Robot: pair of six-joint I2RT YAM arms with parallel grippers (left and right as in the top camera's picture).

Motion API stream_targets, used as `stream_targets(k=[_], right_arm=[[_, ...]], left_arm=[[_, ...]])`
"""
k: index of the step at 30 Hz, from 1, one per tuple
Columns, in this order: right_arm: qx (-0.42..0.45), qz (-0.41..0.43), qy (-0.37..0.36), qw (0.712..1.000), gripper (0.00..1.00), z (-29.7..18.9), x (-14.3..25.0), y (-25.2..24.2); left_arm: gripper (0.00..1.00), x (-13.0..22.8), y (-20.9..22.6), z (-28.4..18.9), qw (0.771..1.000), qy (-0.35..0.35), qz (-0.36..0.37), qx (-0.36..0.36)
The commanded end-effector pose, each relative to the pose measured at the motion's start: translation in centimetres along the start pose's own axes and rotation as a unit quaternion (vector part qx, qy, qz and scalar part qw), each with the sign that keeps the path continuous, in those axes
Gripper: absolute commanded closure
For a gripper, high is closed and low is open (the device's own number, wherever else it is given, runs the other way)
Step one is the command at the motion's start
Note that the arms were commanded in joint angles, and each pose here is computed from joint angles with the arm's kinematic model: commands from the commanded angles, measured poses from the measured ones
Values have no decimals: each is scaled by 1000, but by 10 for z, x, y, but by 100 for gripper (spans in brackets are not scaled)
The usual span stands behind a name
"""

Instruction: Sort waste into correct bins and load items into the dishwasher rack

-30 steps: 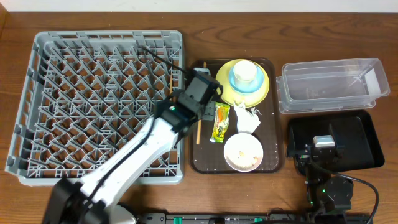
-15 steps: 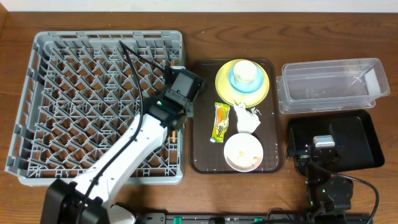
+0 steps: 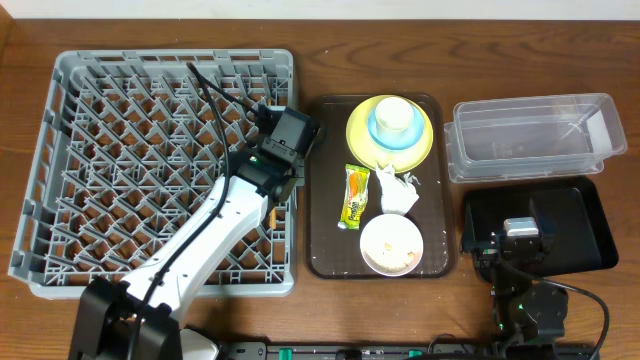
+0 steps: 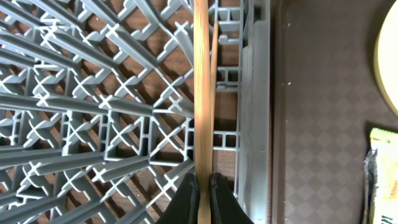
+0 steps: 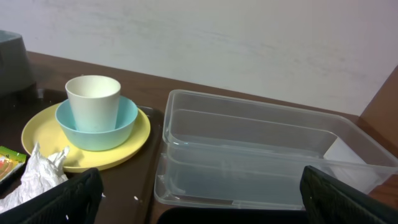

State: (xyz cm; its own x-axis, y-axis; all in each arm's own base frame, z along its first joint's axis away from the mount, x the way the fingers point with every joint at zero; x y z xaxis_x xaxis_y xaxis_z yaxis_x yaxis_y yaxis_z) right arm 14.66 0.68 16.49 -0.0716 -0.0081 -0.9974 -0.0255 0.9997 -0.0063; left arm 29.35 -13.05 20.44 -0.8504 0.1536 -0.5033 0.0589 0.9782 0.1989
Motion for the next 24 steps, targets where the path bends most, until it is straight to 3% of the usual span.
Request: stream_targets(k=[1, 7, 9, 10, 13, 19, 24], right_arm=[[2, 9, 0, 1000, 1, 0, 0, 0], [2, 9, 0, 1000, 1, 0, 0, 0], [2, 9, 0, 1000, 1, 0, 0, 0], [2, 9, 0, 1000, 1, 0, 0, 0], [2, 9, 0, 1000, 1, 0, 0, 0], [2, 9, 0, 1000, 1, 0, 0, 0], [2, 9, 0, 1000, 1, 0, 0, 0]], left_arm=[[93, 8, -2, 13, 1000, 25, 16, -8], [92, 10, -9, 19, 999, 37, 18, 15], [83, 10, -9, 19, 999, 37, 17, 15], [69, 10, -9, 19, 999, 37, 18, 15], [62, 9, -8, 18, 999, 34, 16, 16], [60, -4, 0, -11, 999, -1, -2, 41], [55, -20, 34, -48, 990, -37, -98, 96]])
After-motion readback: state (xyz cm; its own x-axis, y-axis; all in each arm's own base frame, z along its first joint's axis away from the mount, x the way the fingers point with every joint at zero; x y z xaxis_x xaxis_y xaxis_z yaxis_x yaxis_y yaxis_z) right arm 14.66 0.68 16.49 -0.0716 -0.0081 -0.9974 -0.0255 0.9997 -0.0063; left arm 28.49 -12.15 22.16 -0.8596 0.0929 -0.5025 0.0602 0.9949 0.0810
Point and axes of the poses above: each gripper's point midway between its finger pads, its own z axis out along the fingers, its own y axis along the line the jaws close on, x = y × z, the point moved 10 cm from there along -z, back along the fingers, and after that the axes turned 9 degrees about z, right-handed, at the moved point
